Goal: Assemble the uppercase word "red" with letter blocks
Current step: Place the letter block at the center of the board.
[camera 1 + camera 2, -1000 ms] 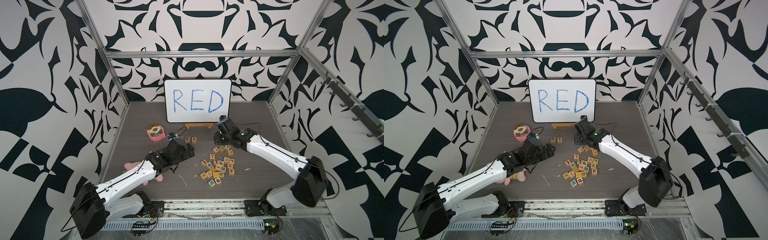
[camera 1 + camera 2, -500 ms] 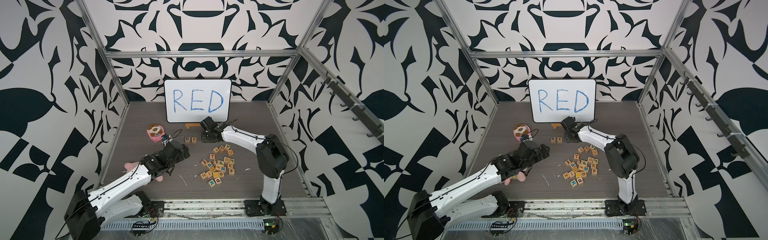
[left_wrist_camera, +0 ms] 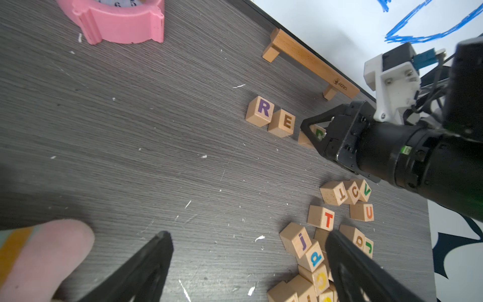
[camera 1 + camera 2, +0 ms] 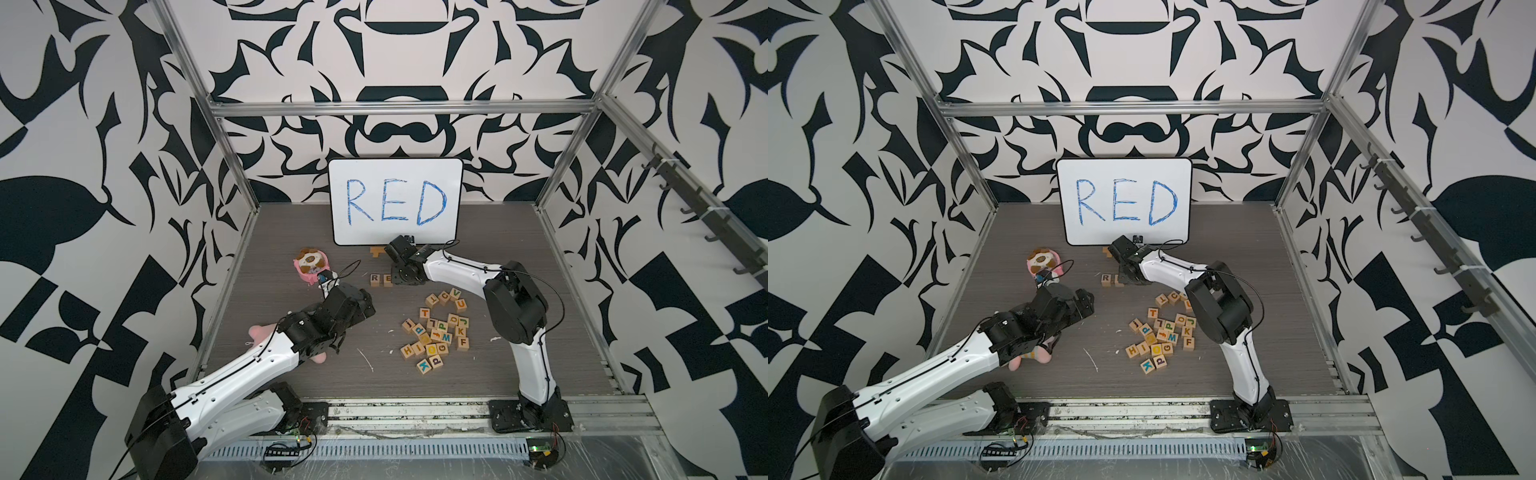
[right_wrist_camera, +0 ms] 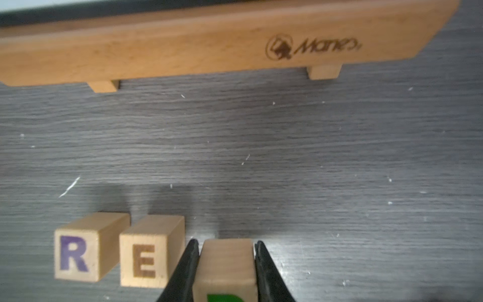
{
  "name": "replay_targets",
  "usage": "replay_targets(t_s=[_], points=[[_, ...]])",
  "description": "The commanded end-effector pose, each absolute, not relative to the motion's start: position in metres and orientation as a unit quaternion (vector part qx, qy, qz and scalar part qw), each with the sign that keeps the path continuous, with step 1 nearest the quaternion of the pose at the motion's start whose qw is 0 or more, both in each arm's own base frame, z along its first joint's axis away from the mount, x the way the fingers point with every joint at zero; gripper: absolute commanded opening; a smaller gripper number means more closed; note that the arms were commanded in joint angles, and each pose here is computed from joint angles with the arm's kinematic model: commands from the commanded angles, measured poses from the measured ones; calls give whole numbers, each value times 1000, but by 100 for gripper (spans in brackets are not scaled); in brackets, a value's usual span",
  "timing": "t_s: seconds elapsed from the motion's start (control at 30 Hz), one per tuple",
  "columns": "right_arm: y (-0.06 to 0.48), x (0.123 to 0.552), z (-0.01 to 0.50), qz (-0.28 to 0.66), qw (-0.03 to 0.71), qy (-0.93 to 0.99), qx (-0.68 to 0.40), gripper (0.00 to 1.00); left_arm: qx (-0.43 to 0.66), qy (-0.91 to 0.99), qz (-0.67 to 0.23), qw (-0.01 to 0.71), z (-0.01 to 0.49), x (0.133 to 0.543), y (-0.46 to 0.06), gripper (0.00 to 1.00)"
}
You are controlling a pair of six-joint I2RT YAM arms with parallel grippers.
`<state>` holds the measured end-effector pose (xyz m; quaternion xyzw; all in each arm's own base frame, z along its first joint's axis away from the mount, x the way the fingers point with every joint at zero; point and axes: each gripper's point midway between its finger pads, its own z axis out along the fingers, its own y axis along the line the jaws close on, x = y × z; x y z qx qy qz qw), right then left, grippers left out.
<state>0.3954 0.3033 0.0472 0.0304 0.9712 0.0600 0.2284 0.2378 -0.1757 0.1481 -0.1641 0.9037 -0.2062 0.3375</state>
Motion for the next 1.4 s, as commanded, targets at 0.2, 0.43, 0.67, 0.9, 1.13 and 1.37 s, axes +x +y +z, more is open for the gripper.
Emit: replay_targets(t_s=[0.2, 0.43, 0.67, 0.9, 1.13, 1.37], points=[[311, 404, 63, 71, 248, 964, 58, 30, -170, 905, -186, 343, 143, 236, -164, 96], [313, 402, 56, 79, 238, 966, 69, 33, -170, 907, -185, 338, 140, 235, -165, 96], [313, 404, 59, 81, 245, 963, 76, 41, -171, 907, -187, 335, 139, 234, -165, 96], [316, 406, 65, 89, 249, 961, 84, 40, -174, 907, -189, 335, 140, 234, -165, 96], [317, 407, 63, 93, 246, 961, 89, 34, -175, 906, -189, 335, 140, 233, -164, 96], [319, 409, 63, 94, 247, 960, 91, 33, -177, 905, -190, 336, 141, 233, -164, 96]])
